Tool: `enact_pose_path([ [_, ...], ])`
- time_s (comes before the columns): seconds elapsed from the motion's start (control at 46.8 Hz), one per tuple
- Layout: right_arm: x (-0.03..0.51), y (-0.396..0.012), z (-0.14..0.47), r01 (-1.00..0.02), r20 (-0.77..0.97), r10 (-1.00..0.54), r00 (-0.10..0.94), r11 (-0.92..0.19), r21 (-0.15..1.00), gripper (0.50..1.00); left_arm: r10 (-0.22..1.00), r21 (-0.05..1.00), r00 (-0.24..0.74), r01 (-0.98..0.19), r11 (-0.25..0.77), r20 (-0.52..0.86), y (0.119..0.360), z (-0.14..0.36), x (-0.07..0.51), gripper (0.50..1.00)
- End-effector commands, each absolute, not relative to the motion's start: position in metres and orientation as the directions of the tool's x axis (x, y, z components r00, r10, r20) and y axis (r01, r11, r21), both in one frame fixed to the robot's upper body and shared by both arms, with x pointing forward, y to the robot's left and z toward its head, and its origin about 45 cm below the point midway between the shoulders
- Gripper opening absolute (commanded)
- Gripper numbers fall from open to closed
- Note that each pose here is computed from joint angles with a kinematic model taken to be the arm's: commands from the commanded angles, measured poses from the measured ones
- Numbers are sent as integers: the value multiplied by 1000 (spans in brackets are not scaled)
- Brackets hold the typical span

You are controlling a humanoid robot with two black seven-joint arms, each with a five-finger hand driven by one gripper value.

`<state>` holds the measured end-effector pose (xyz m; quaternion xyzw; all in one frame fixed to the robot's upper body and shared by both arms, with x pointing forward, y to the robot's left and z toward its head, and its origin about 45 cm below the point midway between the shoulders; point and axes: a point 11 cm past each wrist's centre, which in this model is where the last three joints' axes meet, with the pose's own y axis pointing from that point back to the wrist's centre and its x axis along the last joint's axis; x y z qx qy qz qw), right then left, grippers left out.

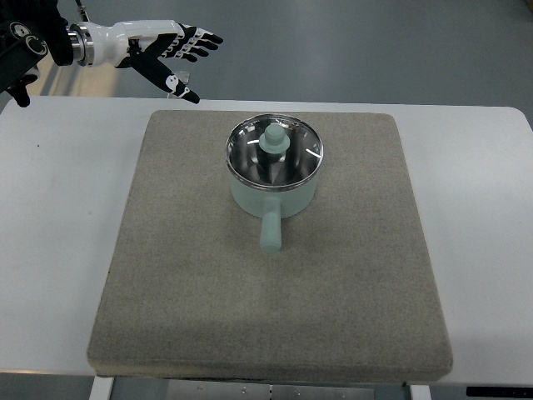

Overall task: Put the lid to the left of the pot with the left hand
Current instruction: 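Lower the left hand over the glass lid, fingers spread around the knob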

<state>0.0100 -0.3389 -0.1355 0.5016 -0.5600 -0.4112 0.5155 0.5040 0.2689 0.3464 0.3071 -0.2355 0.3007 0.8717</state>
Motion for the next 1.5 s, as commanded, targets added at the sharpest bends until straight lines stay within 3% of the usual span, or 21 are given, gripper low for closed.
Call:
enact_pose_path([
  [0.0,10,-339,-135,-138,165,-986,35,159,978,921,283,442,735,-619,649,616,253,339,497,994],
  [0.192,10,-339,-135,-138,165,-986,35,159,978,921,87,494,710,-567,659,699,223,337,487,994],
  [0.598,10,-339,-135,-138,165,-986,35,159,978,921,-232,581,587,-521,625,776,180,388,478,994],
  [0.769,10,-339,-135,-138,165,-986,35,159,978,921,-252,590,581,-516,622,774,174,386,477,992],
  [1.089,10,-339,-135,-138,165,-986,35,159,978,921,-341,572,482,-494,655,807,119,370,476,986],
  [1.474,10,-339,-135,-138,165,-986,35,159,978,921,-394,566,413,-500,655,821,106,361,475,966],
])
